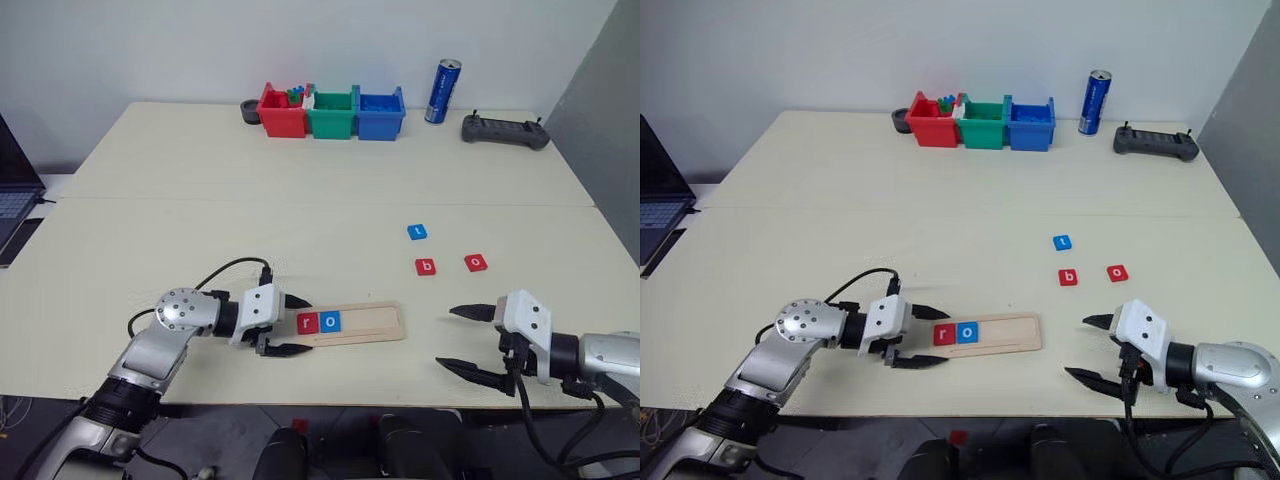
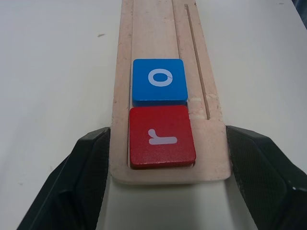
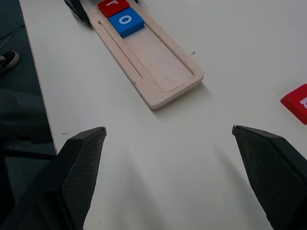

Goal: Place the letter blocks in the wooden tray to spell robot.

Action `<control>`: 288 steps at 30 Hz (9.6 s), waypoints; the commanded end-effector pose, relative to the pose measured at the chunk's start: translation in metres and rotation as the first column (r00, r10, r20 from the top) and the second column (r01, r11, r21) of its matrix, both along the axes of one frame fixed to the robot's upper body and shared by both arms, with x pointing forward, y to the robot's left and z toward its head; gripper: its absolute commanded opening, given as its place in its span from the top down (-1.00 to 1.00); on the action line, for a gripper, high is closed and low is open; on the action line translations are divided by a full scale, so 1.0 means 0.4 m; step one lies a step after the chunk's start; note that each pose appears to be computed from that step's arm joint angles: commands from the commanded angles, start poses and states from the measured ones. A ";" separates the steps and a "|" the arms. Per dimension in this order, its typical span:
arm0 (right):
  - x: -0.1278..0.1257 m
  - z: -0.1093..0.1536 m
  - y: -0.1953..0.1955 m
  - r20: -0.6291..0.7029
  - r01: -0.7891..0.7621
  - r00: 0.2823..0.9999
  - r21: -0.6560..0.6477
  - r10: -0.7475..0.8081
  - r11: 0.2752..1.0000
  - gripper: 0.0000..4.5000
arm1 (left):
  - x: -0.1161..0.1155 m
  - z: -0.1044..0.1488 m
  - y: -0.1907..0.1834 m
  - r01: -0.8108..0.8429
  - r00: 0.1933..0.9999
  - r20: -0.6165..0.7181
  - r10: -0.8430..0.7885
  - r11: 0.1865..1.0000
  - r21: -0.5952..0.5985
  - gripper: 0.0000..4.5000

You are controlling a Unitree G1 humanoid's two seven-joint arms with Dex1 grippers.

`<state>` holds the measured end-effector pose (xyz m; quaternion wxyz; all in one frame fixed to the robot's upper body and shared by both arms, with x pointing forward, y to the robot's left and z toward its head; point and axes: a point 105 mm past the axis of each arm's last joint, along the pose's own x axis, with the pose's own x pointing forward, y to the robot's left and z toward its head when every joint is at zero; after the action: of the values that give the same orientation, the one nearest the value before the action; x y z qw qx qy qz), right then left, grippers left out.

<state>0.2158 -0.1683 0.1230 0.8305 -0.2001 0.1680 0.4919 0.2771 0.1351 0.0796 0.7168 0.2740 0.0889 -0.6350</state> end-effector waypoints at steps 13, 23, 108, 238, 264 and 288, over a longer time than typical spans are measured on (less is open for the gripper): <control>-0.019 0.004 0.002 -0.027 -0.016 1.000 0.006 0.016 1.000 -1.00 | 0.011 0.003 -0.024 0.123 0.992 -0.014 -0.123 0.992 0.011 -0.51; -0.032 -0.011 0.003 -0.039 -0.014 0.999 0.009 0.014 1.000 -1.00 | 0.000 -0.004 -0.020 0.150 0.986 -0.078 -0.148 0.989 0.011 -1.00; 0.235 -0.072 0.020 0.007 0.719 0.685 0.155 -0.729 0.677 0.35 | -0.084 0.158 0.073 0.110 0.992 -0.035 -0.117 0.980 -0.169 -1.00; 0.100 0.035 0.292 0.037 -0.322 0.944 -0.109 0.327 0.941 -0.99 | -0.088 0.105 0.090 0.149 0.988 -0.026 -0.149 0.989 -0.022 -1.00; 0.133 -0.075 0.341 0.027 -0.255 0.964 -0.161 0.263 0.953 0.99 | -0.083 0.081 0.093 0.141 0.990 -0.016 -0.142 0.990 -0.018 -1.00; 0.128 -0.013 0.251 0.059 -0.262 0.958 -0.207 0.279 0.943 0.01 | -0.081 0.085 0.095 0.136 0.991 -0.002 -0.136 0.991 -0.019 -1.00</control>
<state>0.2636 -0.0693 0.1034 0.7308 -0.3206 0.1739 0.5770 0.2435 0.1739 0.1060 0.6749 0.2605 0.0789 -0.6858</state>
